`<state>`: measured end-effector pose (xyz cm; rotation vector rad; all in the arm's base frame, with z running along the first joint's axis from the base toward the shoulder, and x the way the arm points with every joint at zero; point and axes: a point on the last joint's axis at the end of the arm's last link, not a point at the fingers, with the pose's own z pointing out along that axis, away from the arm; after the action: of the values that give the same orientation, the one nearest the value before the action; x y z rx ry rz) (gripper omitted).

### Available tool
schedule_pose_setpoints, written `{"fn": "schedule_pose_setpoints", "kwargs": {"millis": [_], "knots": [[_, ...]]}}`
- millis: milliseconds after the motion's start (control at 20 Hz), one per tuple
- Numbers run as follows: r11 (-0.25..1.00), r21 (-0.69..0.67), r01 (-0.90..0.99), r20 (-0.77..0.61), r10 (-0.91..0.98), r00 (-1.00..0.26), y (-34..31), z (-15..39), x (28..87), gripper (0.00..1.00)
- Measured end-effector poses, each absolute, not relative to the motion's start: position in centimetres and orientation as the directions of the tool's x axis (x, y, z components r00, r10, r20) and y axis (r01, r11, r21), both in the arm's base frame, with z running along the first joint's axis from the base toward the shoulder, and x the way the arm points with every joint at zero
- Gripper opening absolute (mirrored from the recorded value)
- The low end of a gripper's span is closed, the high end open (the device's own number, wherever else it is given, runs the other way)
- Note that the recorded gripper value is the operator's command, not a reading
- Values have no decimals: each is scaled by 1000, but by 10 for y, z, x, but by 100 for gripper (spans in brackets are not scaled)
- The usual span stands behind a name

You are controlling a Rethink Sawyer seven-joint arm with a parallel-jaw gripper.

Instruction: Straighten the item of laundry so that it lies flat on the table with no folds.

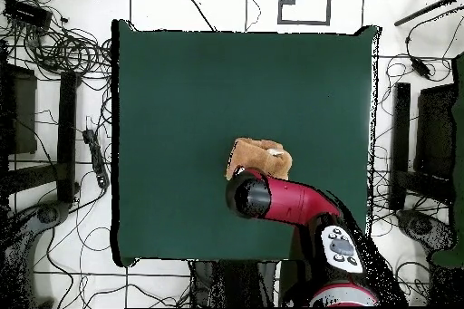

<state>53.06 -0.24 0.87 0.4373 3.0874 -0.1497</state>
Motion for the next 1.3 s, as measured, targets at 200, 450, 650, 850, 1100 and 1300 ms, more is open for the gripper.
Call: {"fn": "schedule_pose_setpoints", "kwargs": {"millis": [200,450,650,850,1100,1300], "knots": [[958,-92,271,-43,268,-962,-2,8,531,100],[959,-92,269,-44,266,-963,-1,8,531,100],[959,-91,268,-49,264,-963,-1,8,532,0],[959,-91,268,-55,264,-963,-1,8,533,0],[959,-90,268,-58,264,-963,-1,8,533,0],[960,-91,265,-58,260,-964,-1,8,533,0]]}}
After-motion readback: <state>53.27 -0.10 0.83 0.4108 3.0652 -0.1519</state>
